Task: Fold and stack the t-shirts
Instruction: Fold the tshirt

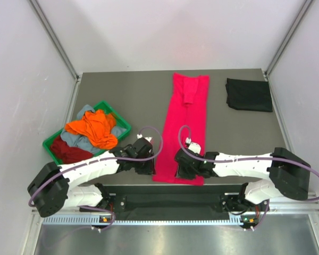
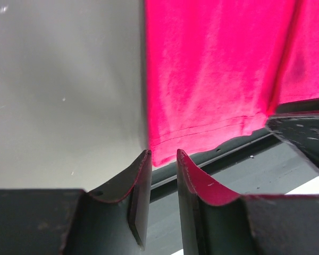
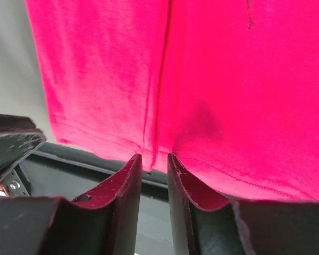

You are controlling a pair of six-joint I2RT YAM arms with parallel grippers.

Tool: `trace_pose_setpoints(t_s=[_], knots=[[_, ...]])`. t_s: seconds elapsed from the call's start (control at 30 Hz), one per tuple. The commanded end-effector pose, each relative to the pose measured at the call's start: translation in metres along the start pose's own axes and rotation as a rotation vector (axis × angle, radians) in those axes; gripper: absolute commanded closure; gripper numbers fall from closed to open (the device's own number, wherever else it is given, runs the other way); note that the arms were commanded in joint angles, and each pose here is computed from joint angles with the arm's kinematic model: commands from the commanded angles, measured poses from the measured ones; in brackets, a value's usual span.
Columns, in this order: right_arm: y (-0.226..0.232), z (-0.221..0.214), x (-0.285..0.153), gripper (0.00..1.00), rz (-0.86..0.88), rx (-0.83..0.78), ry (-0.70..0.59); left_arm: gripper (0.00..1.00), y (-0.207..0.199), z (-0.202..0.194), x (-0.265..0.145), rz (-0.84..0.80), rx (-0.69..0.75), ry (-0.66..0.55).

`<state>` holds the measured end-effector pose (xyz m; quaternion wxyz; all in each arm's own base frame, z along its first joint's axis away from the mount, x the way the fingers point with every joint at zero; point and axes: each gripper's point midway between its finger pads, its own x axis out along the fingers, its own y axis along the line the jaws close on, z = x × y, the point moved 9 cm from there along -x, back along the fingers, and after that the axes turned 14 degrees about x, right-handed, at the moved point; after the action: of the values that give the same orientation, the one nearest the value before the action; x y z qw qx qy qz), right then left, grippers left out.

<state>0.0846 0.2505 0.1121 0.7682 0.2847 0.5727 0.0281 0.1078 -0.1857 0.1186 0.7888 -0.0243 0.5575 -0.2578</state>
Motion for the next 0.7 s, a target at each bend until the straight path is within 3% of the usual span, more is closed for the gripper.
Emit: trace_pose_setpoints(t_s=[0.0,0.43,0.67], knots=[[0.004,-0.009,0.006,0.73,0.049,0.018,0.017,0.69,-0.009,0.015,-0.008,-0.026,0.031,-0.051],[0.005,-0.017,0.015,0.76,0.040,0.021,0.032,0.68,-0.005,0.011,0.001,-0.017,0.010,-0.043],[0.008,-0.016,0.014,0.86,0.042,0.005,0.021,0.68,-0.003,0.012,-0.001,-0.003,0.011,-0.050]])
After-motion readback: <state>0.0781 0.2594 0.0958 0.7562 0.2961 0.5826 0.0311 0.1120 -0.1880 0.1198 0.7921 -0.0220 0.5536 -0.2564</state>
